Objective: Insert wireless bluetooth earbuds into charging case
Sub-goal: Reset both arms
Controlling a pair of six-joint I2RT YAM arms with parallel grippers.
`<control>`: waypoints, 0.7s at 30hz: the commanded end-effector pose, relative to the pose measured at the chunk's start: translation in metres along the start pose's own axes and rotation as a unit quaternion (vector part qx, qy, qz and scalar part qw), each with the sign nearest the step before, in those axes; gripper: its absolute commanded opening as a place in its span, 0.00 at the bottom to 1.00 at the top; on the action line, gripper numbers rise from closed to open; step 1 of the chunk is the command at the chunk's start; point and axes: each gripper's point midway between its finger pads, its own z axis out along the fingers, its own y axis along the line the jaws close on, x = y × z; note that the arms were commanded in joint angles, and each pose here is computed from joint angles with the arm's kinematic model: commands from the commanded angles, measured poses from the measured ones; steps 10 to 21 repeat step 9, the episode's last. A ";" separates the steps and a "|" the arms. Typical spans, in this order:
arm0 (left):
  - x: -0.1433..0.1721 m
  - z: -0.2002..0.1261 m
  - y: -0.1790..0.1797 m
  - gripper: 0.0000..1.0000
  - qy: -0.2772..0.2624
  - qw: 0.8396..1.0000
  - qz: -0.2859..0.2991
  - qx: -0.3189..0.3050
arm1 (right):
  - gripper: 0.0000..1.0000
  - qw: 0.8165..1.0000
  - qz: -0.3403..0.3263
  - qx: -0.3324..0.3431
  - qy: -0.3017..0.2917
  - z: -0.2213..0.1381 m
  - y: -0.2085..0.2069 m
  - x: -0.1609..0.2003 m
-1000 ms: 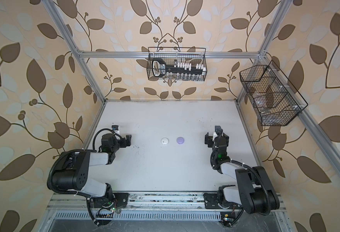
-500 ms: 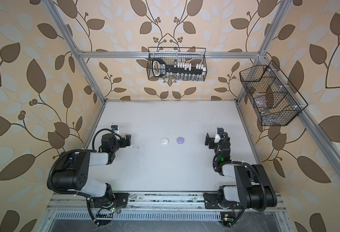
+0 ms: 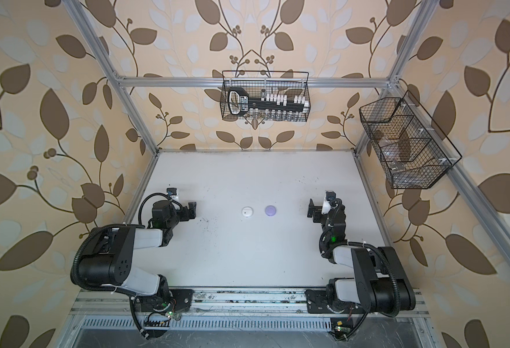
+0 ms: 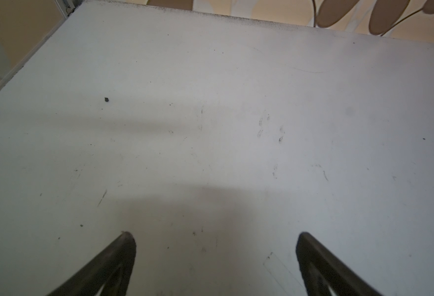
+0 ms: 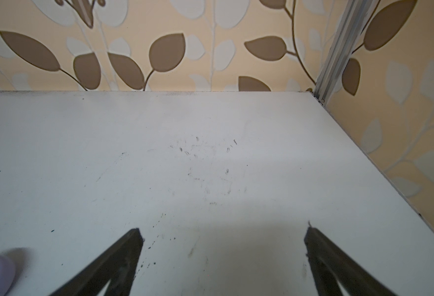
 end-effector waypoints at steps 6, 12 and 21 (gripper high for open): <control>-0.021 0.000 0.003 0.99 -0.030 1.000 -0.001 -0.005 | 1.00 1.000 -0.004 -0.005 -0.011 -0.002 0.003 -0.003; -0.020 0.000 0.003 0.99 -0.029 1.000 -0.002 -0.005 | 1.00 1.000 -0.004 -0.006 -0.013 -0.002 0.003 -0.003; -0.020 0.000 0.003 0.99 -0.029 1.000 -0.002 -0.005 | 1.00 1.000 -0.004 -0.006 -0.013 -0.002 0.003 -0.003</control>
